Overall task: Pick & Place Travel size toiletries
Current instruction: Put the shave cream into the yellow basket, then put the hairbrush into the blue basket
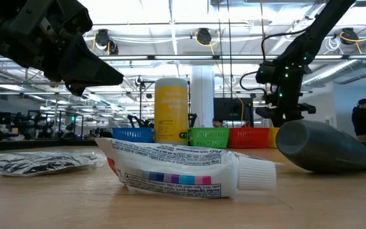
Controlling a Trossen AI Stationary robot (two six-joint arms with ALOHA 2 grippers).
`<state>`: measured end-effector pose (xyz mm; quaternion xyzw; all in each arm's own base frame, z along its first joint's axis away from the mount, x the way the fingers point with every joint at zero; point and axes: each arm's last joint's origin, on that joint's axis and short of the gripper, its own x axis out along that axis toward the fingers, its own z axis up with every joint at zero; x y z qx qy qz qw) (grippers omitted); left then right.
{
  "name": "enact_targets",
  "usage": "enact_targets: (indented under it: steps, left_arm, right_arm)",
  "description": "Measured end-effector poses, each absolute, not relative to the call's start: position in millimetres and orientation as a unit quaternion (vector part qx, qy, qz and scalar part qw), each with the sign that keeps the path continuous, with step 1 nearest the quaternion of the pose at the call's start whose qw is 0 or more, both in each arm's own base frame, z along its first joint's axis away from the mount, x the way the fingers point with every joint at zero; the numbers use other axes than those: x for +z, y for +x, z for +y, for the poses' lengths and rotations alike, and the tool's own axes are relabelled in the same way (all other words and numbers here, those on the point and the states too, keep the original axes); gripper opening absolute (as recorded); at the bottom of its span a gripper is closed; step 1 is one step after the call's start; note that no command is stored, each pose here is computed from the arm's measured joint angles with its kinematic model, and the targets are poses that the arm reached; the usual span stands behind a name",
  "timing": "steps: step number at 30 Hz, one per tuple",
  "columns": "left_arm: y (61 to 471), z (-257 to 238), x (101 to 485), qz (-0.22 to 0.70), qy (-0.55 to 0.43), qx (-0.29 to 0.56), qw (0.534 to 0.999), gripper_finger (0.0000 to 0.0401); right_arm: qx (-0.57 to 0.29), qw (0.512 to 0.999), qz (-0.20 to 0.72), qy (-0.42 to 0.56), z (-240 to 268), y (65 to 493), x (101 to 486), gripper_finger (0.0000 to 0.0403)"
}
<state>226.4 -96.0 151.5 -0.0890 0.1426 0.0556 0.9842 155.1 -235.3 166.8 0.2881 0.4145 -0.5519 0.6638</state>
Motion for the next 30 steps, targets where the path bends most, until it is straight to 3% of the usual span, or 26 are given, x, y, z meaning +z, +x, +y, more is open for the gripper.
enact_targets:
  steps: [6, 13, 20, 30]
  left_arm:
    - [226, -96, 152, 0.142, -0.098, 0.057, 0.983, 0.0021]
    - [227, -95, 152, 0.141, -0.107, 0.06, 0.982, 0.0021]
    - [229, -112, 161, 0.138, -0.012, -0.017, 0.99, 0.0021]
    - [235, -163, 200, 0.242, 0.121, -0.044, 0.962, 0.0021]
  right_arm:
    - [-0.538, 0.707, 0.386, 0.249, -218, 165, 194, 0.0197]
    - [-0.425, 0.831, 0.328, 0.147, -136, 210, 216, 0.0186]
    - [-0.216, 0.936, 0.278, 0.031, -21, 240, 189, 0.016]
    - [0.007, 0.971, 0.23, -0.063, 78, 231, 140, 0.0135]
